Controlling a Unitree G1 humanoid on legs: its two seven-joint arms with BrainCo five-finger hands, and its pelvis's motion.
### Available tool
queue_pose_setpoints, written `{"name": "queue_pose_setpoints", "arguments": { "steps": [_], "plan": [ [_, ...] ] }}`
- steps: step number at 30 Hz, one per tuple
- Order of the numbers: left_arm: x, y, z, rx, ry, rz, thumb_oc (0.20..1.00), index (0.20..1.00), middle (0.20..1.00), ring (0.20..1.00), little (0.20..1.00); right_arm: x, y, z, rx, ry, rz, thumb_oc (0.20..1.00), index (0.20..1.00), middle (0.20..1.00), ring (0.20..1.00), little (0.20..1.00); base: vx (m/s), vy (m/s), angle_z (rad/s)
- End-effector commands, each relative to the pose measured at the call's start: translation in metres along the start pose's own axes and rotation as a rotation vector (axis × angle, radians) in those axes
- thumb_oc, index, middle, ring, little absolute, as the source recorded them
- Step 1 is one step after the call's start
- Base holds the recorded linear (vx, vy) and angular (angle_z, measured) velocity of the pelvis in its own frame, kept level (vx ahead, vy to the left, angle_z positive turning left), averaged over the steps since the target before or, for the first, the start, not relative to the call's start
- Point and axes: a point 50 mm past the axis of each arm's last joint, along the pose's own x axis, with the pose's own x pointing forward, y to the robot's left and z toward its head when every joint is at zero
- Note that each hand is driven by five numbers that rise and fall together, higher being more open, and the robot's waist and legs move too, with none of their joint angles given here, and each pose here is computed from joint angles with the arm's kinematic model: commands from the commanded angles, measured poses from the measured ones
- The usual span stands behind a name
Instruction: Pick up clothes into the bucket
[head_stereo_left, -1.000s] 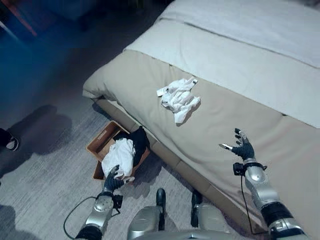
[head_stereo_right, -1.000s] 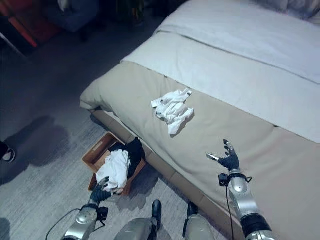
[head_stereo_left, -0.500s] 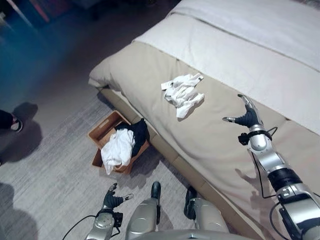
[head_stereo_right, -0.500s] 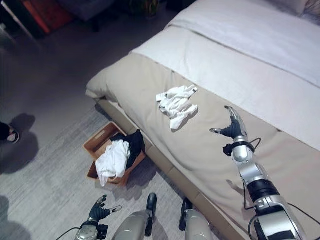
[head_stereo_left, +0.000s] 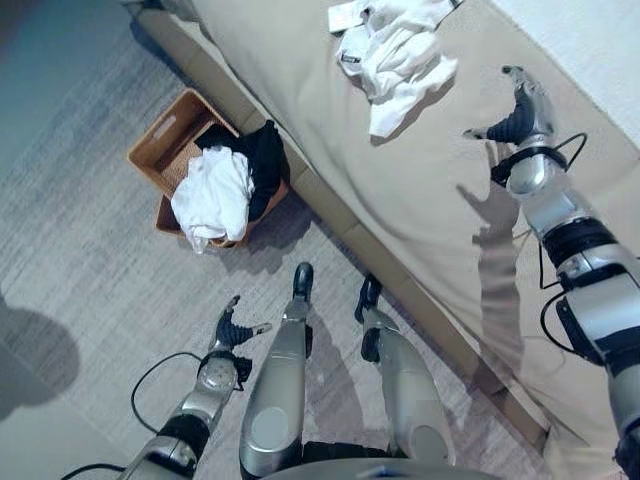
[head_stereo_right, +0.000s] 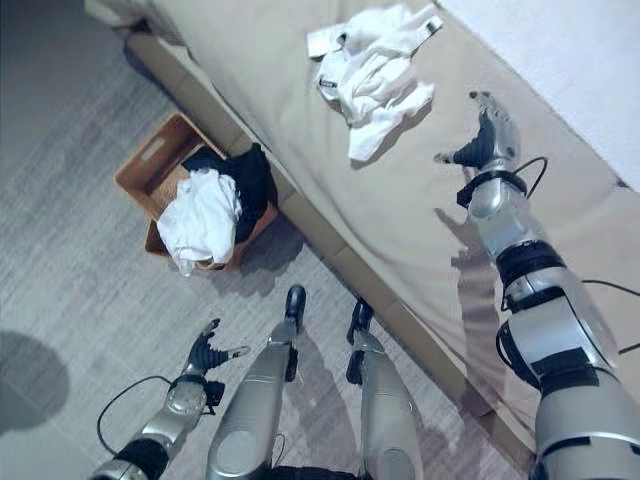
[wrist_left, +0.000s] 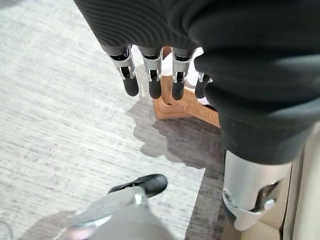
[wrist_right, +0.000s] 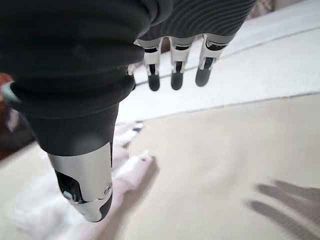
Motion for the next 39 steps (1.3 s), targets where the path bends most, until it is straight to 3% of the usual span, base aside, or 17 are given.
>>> {"name": "queue_pose_setpoints", "arguments": {
  "steps": [1, 18, 39],
  "plan": [
    [-0.003, 0.004, 0.006, -0.008, -0.052, 0.028, 1.000, 1.000, 1.000, 1.000, 1.000, 0.018, -0.052, 0.015, -0.018, -0.037, -0.222, 1.000, 1.000, 1.000, 1.000, 1.000, 0.00, 0.109, 0.11],
    [0.002, 0.000, 0.016, -0.046, -0.066, 0.060, 1.000, 1.000, 1.000, 1.000, 1.000, 0.035, -0.099, 0.079, 0.001, -0.164, -0.408, 1.000, 1.000, 1.000, 1.000, 1.000, 0.03, 0.056, 0.11],
    [0.001, -0.006, 0.033, -0.186, -0.106, 0.001, 1.000, 1.000, 1.000, 1.000, 1.000, 0.044, -0.109, 0.050, 0.003, 0.026, -0.216, 1.000, 1.000, 1.000, 1.000, 1.000, 0.02, -0.012, 0.05]
  ]
}}
